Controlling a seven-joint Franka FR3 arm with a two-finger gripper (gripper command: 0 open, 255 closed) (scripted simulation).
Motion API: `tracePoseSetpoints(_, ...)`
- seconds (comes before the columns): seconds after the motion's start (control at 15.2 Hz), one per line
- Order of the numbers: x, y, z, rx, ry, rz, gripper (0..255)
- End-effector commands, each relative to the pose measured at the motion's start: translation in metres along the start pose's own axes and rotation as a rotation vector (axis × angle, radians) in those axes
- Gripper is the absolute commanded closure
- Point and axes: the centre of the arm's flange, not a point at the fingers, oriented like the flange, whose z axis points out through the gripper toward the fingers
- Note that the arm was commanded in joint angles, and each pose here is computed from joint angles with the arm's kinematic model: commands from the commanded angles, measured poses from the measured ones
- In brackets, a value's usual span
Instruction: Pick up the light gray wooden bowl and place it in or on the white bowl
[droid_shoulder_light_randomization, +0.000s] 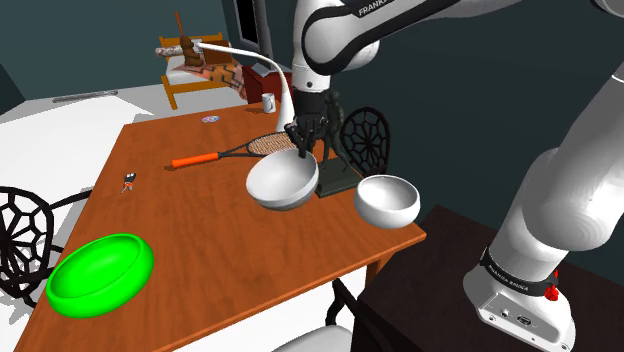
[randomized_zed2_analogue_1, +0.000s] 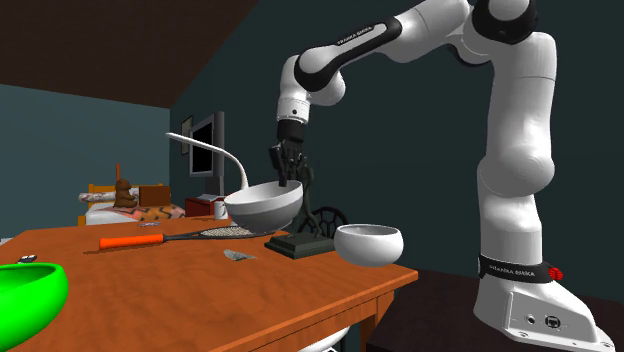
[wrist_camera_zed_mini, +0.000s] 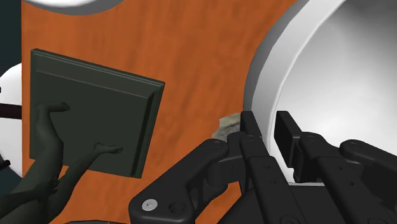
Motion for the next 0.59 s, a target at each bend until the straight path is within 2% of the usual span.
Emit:
tracePoseSetpoints(0.0,-0.001,-0.002,-0.010,0.000,0.000,0.000,255)
tracePoseSetpoints(0.13,-0.001,-0.003,-0.018,0.000,0.000,0.000,255)
tracePoseSetpoints(0.53,-0.041,0.062,-0.038,0.000,0.000,0.000,255)
